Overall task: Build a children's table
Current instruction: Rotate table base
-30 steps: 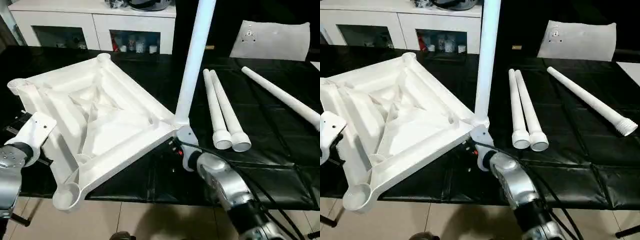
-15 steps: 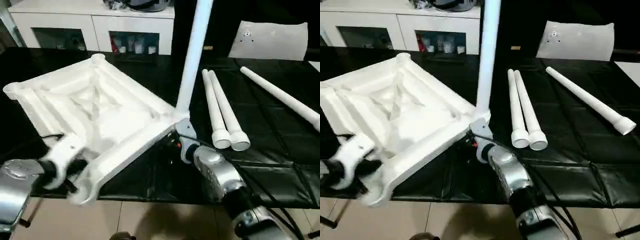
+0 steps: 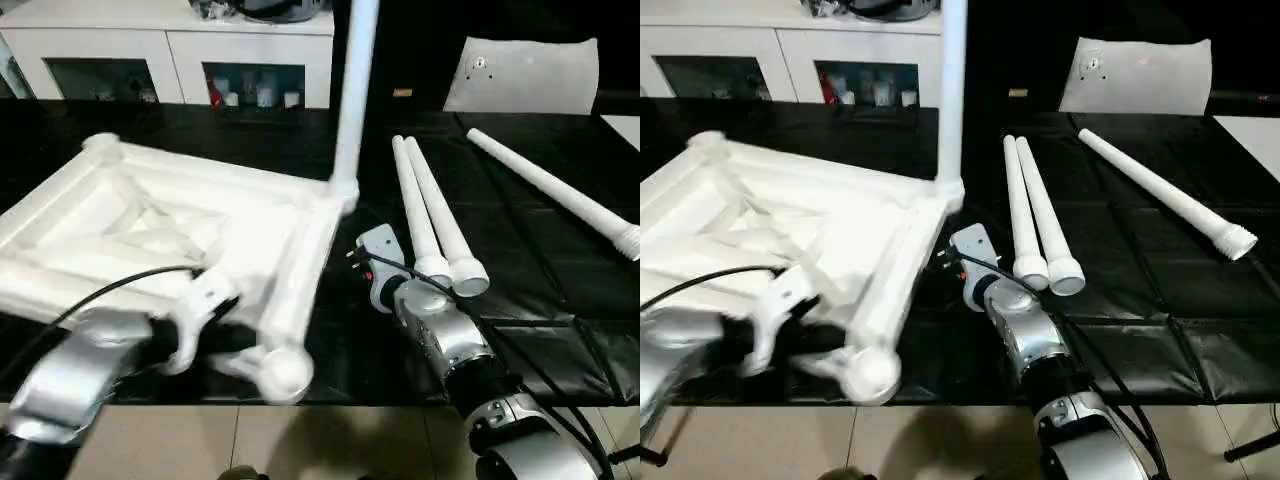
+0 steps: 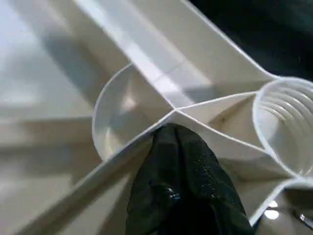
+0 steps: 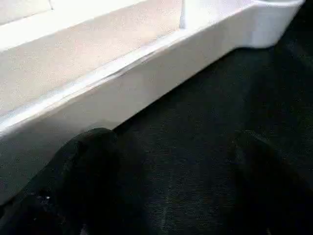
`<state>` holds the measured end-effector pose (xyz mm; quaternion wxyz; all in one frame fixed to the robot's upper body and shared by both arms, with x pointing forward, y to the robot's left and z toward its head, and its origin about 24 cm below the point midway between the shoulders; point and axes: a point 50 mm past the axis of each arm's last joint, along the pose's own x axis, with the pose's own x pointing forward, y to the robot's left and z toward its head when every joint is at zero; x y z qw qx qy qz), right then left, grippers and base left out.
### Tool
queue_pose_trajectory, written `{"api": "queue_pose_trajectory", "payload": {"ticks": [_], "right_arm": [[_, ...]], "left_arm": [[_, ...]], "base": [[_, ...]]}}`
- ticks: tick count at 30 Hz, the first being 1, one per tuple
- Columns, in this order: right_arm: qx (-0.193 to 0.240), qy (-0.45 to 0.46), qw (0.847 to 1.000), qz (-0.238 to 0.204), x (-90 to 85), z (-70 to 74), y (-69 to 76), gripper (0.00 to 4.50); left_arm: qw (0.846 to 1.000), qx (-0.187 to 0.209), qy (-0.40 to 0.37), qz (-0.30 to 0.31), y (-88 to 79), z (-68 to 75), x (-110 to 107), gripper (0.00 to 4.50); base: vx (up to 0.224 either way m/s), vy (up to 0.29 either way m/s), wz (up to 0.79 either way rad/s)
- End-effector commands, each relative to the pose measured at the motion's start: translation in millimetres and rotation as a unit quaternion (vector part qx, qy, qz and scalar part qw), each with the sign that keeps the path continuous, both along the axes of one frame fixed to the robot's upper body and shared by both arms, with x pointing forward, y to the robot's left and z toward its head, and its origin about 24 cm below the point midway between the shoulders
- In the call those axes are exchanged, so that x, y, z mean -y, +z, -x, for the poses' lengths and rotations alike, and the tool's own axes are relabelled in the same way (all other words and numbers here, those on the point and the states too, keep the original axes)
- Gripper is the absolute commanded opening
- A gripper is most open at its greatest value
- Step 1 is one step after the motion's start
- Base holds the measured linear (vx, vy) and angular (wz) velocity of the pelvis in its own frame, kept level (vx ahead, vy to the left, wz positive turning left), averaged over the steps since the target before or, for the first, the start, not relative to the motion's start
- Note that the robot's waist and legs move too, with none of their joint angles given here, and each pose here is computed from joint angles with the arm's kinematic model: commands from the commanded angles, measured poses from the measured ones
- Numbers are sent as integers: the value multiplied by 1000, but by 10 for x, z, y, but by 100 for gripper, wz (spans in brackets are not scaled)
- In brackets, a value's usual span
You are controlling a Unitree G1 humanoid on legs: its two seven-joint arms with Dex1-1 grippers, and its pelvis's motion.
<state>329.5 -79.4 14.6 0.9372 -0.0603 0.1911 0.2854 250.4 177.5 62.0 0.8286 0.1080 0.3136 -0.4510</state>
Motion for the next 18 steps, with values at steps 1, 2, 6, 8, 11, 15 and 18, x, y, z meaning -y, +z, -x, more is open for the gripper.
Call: {"api": "queue_pose_trajectory", "payload": {"ticks": [1, 2, 6, 8, 11, 15, 18], "right_arm": [[27, 21, 999, -3, -128, -47, 124, 450], [28, 19, 999, -1, -122, -51, 128, 450], [71, -45, 996, 20, 23, -222, 372, 450], [78, -61, 995, 21, 60, -258, 430, 450], [78, -125, 989, 11, 218, -392, 634, 450], [69, -155, 985, 19, 311, -476, 749, 450], [47, -184, 982, 21, 395, -549, 800, 450]], "left_arm": [[998, 60, 3, -9, 69, -161, 99, 3], [998, 65, 6, -13, 65, -180, 99, 3], [993, 113, 39, -19, 87, -388, 169, 3], [992, 118, 37, -12, 99, -399, 202, 3], [991, 126, 13, 41, 186, -359, 345, 3], [990, 133, 2, 53, 240, -313, 357, 33], [988, 143, -3, 53, 295, -259, 325, 58]], "base": [[0, 0, 0], [0, 0, 0], [0, 0, 0], [0, 0, 0], [0, 0, 0], [0, 0, 0], [0, 0, 0]]}}
